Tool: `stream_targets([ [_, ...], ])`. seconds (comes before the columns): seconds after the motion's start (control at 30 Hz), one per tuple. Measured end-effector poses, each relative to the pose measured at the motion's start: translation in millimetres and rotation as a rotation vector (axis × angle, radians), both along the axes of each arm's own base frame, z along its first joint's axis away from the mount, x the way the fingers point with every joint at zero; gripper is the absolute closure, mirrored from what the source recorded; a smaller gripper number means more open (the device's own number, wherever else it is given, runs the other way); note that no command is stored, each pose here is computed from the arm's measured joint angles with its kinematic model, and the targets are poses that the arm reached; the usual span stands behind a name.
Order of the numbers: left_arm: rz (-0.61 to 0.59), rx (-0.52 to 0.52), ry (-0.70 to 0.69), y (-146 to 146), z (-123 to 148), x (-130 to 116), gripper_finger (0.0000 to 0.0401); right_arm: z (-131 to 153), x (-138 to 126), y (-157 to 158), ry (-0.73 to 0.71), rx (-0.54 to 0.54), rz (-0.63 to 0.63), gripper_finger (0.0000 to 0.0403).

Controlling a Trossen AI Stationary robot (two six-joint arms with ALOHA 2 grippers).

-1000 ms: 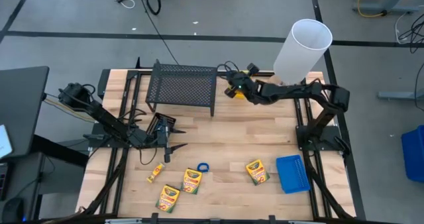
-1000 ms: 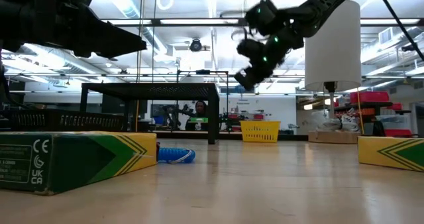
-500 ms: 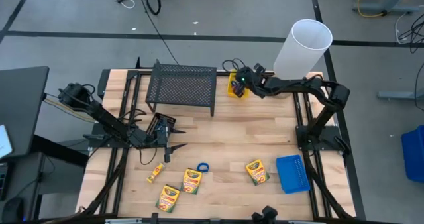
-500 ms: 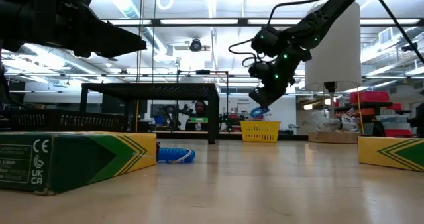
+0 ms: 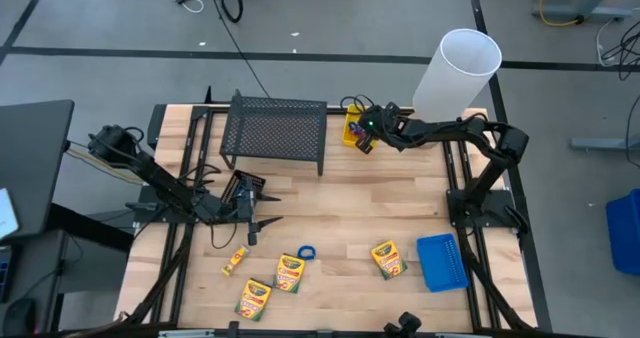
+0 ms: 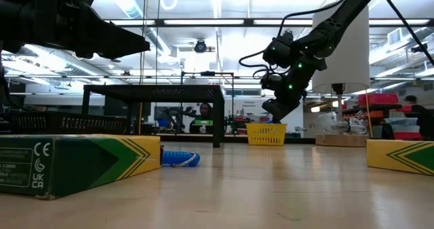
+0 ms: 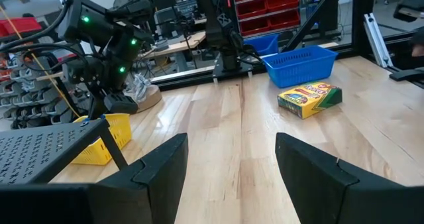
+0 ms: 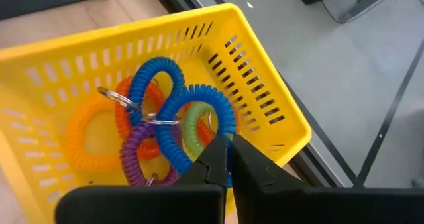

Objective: Pick & Place Office Desk Supplies
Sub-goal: Put the bottom blue spring keychain into the yellow bin, then put the blue spring keychain into the yellow bin

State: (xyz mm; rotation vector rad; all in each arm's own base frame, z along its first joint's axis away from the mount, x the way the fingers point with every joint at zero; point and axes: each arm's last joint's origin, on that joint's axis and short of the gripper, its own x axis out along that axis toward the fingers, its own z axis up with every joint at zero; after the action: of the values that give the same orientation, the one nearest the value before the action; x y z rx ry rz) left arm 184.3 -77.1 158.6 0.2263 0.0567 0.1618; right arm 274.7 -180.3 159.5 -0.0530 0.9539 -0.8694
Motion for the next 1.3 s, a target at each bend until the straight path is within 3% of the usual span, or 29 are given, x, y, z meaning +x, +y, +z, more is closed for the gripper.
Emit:
stream_targets([
  [0.57, 0.000, 0.000, 0.001, 0, 0, 0, 0.0167, 3, 3, -2, -0.038, -0.021, 0.010, 0.0229],
  [0.8, 0.000, 0.000, 0.001, 0, 0, 0, 0.0167, 8, 8, 2, -0.081, -0.048, 0.031, 0.0208],
  [1.0, 0.002, 0.001, 0.001, 0, 0, 0, 0.0167, 19, 25, 40, -0.156, 0.068, 0.295, 0.0218],
  [1.13, 0.003, 0.004, 0.001, 0, 0, 0, 0.0167, 25, 37, 83, -0.183, 0.182, 0.510, 0.0220],
  [1.3, 0.004, 0.005, 0.002, 0, 0, 0, 0.0167, 26, 48, 141, -0.186, 0.234, 0.678, 0.0220],
])
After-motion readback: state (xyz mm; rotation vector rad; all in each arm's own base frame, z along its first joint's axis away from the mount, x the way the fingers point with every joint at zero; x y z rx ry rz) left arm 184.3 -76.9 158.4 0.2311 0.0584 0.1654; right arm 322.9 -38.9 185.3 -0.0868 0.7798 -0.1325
